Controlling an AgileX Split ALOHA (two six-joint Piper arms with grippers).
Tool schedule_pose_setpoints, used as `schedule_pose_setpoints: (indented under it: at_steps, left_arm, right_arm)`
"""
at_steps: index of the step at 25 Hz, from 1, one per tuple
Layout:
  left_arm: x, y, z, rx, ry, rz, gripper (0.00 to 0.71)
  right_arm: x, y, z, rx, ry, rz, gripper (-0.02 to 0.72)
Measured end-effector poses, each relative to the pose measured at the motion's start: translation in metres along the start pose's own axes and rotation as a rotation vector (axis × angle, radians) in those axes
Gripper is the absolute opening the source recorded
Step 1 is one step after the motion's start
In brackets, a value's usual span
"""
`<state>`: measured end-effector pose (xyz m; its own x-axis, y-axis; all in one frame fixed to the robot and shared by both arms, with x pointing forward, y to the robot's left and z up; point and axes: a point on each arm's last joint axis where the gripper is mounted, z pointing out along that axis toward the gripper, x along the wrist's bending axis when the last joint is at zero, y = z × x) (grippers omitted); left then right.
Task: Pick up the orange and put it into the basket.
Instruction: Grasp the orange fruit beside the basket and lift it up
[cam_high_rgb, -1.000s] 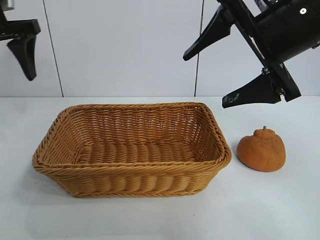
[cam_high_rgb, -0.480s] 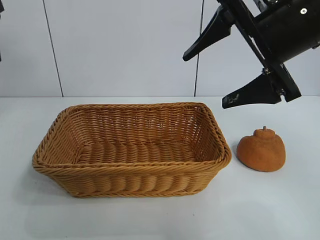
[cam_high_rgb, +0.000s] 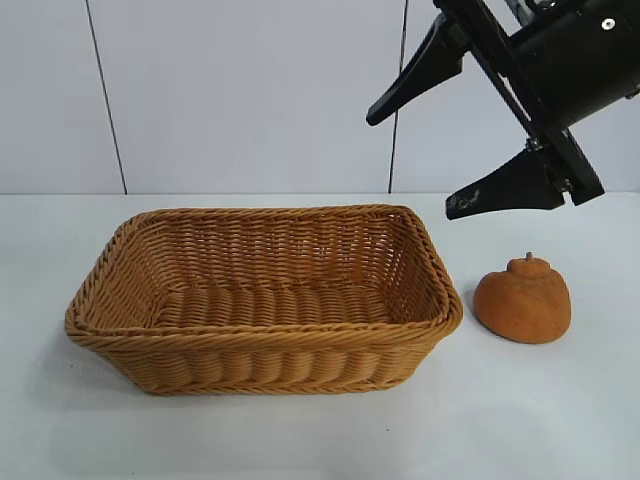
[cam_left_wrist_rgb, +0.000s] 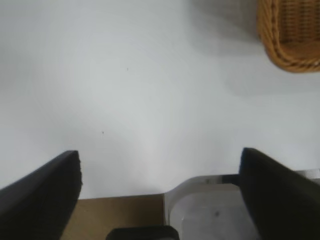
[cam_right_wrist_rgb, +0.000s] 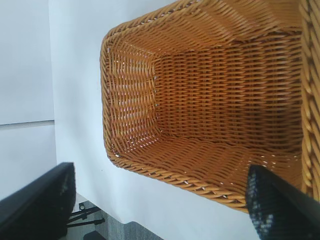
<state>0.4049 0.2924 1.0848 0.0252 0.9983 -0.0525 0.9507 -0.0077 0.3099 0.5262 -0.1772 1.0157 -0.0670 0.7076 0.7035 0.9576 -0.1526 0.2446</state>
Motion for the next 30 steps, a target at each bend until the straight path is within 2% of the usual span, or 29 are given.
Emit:
schedule_pose_setpoints:
  at_steps: [2,7,9,13,15,19,24,26,30]
  left_arm:
    - [0.001,-0.027,0.000,-0.016,0.000,0.001,0.612]
    - [0.002,-0.079,0.003,-0.197,-0.001,0.005,0.612]
    - [0.002,-0.097,0.008,-0.241,-0.002,0.007,0.612]
    - [0.003,-0.120,0.004,-0.378,-0.004,0.012,0.612]
    - [0.003,-0.127,-0.001,-0.441,-0.005,0.015,0.612]
    - [0.002,-0.138,-0.008,-0.528,-0.007,0.019,0.612]
    - [0.003,-0.152,-0.015,-0.629,-0.009,0.024,0.612]
    - [0.002,-0.159,-0.018,-0.682,-0.010,0.026,0.612]
    - [0.003,-0.172,-0.023,-0.773,-0.010,0.031,0.612]
  right_arm:
    - [0.000,0.000,0.000,0.004,0.002,0.000,0.631]
    - [0.000,-0.001,0.000,0.009,0.004,0.000,0.631]
    - [0.001,-0.001,0.000,0.016,0.006,-0.002,0.631]
    - [0.010,0.006,-0.007,0.027,-0.006,-0.074,0.631]
    - [0.016,0.013,-0.013,0.033,-0.040,-0.127,0.631]
    - [0.019,0.026,-0.027,0.031,-0.186,-0.189,0.631]
    - [0.009,0.037,-0.043,0.007,-0.429,-0.224,0.631]
    - [0.002,0.039,-0.047,0.002,-0.483,-0.217,0.631]
    - [-0.014,0.046,-0.060,-0.019,-0.529,-0.164,0.631]
